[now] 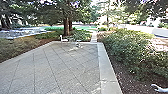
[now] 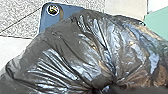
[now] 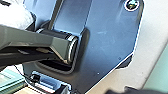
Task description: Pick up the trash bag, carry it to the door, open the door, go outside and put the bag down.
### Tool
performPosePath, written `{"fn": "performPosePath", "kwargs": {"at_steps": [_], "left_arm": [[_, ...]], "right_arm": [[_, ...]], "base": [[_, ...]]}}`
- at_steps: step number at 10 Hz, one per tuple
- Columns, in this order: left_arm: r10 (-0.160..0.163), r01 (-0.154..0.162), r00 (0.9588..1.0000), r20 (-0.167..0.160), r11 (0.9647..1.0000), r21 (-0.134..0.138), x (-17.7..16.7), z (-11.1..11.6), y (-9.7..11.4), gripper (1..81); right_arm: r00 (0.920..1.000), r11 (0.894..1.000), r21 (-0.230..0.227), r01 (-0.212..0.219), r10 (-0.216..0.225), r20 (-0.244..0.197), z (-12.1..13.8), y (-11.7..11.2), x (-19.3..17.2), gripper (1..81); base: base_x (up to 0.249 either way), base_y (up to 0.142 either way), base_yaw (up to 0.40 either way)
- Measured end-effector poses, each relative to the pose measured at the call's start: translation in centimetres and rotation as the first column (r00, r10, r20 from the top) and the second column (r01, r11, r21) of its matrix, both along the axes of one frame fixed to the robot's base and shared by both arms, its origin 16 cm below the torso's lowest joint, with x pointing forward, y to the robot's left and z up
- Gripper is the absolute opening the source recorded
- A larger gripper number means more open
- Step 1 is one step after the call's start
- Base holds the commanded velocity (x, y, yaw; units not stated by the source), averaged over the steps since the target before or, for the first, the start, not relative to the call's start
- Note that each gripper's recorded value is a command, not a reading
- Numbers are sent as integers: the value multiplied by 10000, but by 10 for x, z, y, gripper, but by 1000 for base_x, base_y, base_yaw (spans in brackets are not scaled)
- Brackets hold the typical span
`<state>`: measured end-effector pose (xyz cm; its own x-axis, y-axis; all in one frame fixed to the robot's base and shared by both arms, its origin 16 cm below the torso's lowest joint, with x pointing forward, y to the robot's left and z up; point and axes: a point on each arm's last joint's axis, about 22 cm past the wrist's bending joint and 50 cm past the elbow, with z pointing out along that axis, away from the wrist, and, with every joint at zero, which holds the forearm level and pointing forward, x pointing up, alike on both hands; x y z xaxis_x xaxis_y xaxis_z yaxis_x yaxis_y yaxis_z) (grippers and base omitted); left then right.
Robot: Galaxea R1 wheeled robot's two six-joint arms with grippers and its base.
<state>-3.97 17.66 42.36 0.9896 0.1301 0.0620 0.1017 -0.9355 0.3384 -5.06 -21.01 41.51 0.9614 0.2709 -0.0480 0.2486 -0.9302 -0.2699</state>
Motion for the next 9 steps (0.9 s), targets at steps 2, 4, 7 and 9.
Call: {"fn": "performPosePath", "kwargs": {"at_steps": [2,4,7,9], "left_arm": [[646,-645,9979,106,9978,-130,-2,3,6,10],[1041,-1048,9944,-174,9933,-494,-14,12,7,10],[1546,-1582,9870,-431,9827,-968,6,28,20,10],[1951,-1995,9790,-584,9764,-828,43,33,55,10]], "right_arm": [[9980,9980,20,-633,634,-68,0,1,11,811],[9942,9951,79,-989,991,-422,-1,3,3,811],[9855,9927,188,-1188,1202,-1196,0,3,-26,811],[9797,9925,271,-1193,1221,-1587,0,6,-39,811]], "base": [[0,0,0],[0,0,0],[0,0,0],[0,0,0]]}}
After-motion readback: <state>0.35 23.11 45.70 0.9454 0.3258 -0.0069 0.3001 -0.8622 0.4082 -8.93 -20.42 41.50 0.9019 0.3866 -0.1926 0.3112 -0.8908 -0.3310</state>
